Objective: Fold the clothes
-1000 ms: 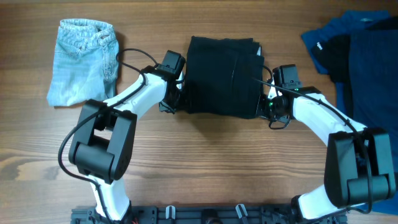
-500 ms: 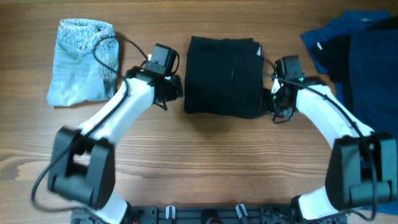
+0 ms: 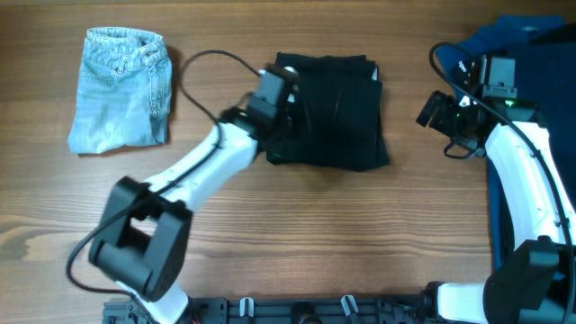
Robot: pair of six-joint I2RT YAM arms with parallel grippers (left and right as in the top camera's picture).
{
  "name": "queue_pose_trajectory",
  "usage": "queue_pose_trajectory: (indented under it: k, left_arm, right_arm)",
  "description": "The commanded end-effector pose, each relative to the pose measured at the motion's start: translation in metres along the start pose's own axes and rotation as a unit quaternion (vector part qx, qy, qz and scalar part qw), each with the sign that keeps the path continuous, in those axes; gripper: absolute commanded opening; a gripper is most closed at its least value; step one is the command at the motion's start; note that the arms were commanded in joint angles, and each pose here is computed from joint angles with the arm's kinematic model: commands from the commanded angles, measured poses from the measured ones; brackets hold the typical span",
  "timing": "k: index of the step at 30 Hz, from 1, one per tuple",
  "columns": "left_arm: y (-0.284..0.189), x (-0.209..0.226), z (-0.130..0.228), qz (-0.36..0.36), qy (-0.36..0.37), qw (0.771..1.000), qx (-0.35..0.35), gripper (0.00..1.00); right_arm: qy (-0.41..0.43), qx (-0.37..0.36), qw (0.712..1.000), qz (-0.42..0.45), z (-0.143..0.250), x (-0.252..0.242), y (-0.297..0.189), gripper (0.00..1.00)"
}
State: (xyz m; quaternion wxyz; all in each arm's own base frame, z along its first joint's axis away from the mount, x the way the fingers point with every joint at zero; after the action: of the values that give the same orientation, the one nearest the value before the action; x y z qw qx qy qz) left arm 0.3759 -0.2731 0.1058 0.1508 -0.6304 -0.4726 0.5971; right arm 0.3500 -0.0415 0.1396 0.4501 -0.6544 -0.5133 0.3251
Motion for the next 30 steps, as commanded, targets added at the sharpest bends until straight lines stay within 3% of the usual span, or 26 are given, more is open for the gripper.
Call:
queue_pose_trajectory:
  k: [1, 7, 11, 20, 22, 24, 25, 27, 28, 30]
  left_arm:
    - [0.028, -0.002, 0.030, -0.008, -0.003, 1.000, 0.027, 0.04]
    - [0.074, 0.017, 0.064, -0.040, 0.009, 0.998, 0.053, 0.04]
    - [0.077, 0.054, 0.063, -0.119, 0.001, 0.992, 0.043, 0.04]
    - [0.026, 0.162, -0.004, -0.297, 0.003, 0.955, 0.025, 0.04]
    - [0.000, 0.192, -0.038, -0.361, 0.016, 0.933, -0.008, 0.12]
    - [-0.024, 0.216, -0.076, -0.401, -0.001, 0.914, -0.058, 0.27]
    - [-0.030, 0.219, -0.088, -0.401, -0.014, 0.914, -0.068, 0.36]
    - [-0.047, 0.213, -0.113, -0.392, -0.036, 0.915, -0.084, 0.41]
    - [-0.057, 0.206, -0.125, -0.388, -0.041, 0.916, -0.095, 0.50]
    - [-0.086, 0.166, -0.153, -0.353, -0.046, 0.927, -0.116, 0.60]
  right_arm:
    - [0.010, -0.011, 1.000, 0.007, -0.005, -0.001, -0.003, 0.99]
    - [0.010, -0.011, 1.000, 0.007, -0.005, -0.001, -0.003, 0.99]
    - [0.010, -0.011, 1.000, 0.007, -0.005, -0.001, -0.003, 1.00]
    - [0.010, -0.011, 1.000, 0.007, -0.005, -0.001, -0.003, 1.00]
    - [0.010, -0.011, 1.000, 0.007, -0.005, -0.001, -0.003, 0.99]
    - [0.010, -0.011, 1.000, 0.007, -0.005, -0.001, -0.003, 0.99]
    - [0.010, -0.011, 1.000, 0.007, -0.005, -0.001, -0.003, 0.99]
    - [0.010, -0.011, 1.000, 0.007, -0.005, -0.001, -0.003, 0.99]
    - [0.010, -0.011, 1.000, 0.007, -0.005, -0.001, -0.003, 1.00]
    - [0.010, -0.011, 1.000, 0.007, -0.005, -0.001, -0.003, 0.99]
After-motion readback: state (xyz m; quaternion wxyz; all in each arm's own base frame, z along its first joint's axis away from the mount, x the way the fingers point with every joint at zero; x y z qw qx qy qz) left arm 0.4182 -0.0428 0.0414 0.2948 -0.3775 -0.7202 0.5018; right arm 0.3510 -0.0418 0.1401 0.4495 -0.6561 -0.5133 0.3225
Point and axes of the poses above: each gripper's point midway between its finger pads, its own y axis out along the fingers, its own x axis along the line the jaws close on, z = x × y, the point moved 2 cm from there along -y, back along the fingers, and after that the axes turned 14 degrees about -y, right-handed, at the moved point
